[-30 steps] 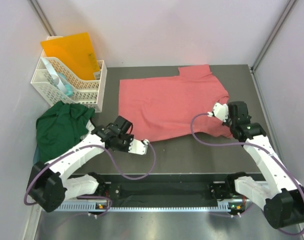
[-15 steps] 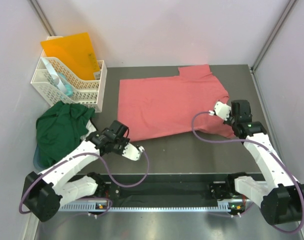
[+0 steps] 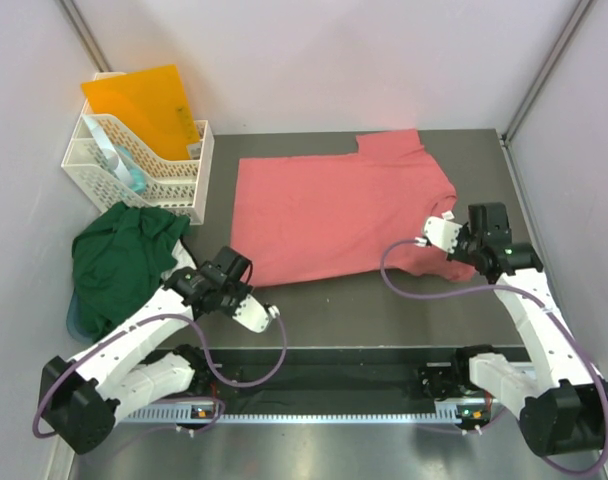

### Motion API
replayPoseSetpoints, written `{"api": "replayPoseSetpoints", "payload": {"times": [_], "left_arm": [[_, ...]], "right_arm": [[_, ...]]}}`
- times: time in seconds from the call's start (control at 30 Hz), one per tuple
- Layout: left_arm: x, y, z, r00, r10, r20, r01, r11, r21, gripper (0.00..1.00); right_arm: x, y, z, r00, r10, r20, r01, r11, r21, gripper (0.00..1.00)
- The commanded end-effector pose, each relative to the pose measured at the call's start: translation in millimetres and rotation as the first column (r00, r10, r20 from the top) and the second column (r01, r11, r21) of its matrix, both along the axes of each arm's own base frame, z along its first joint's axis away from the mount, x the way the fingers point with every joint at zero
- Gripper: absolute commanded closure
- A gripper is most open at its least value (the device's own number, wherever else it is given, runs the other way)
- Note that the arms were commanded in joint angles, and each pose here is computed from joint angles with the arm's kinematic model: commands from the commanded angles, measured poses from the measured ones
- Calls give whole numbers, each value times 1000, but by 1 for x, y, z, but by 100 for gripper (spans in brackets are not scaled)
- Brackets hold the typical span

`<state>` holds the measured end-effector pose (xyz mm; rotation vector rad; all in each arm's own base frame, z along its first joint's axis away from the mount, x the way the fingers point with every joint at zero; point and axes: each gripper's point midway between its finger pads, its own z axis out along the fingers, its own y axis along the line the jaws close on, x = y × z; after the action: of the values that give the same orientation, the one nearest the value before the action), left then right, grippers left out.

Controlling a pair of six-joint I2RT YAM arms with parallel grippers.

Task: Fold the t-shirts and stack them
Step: Fold the flattened tshirt in 1/3 of the way

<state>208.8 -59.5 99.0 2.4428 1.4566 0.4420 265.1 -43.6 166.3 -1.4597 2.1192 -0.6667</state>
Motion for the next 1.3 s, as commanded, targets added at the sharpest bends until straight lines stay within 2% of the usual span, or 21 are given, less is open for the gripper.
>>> {"api": "replayPoseSetpoints", "payload": {"times": [0.0,0.17,0.27,0.47,0.9,1.27], "left_arm": [[-15,17,-3,998,-51,-38,54,994,90,100],[-10,14,-2,999,-35,-35,38,996,77,100],[4,5,2,1000,-9,10,9,999,37,100],[37,-6,3,995,2,101,-4,1000,25,100],[114,-6,24,970,25,244,-32,999,24,100],[146,-8,18,971,4,240,-14,999,41,100]], "right_arm": [[-6,-5,23,998,47,34,-46,998,-36,100],[-1,-12,25,997,17,73,-13,998,-57,100],[9,-12,30,993,-23,114,26,999,-32,100],[30,-5,28,992,-51,118,48,998,27,100],[80,4,14,992,-21,125,16,999,36,100],[106,10,5,993,7,116,-10,1000,26,100]]}}
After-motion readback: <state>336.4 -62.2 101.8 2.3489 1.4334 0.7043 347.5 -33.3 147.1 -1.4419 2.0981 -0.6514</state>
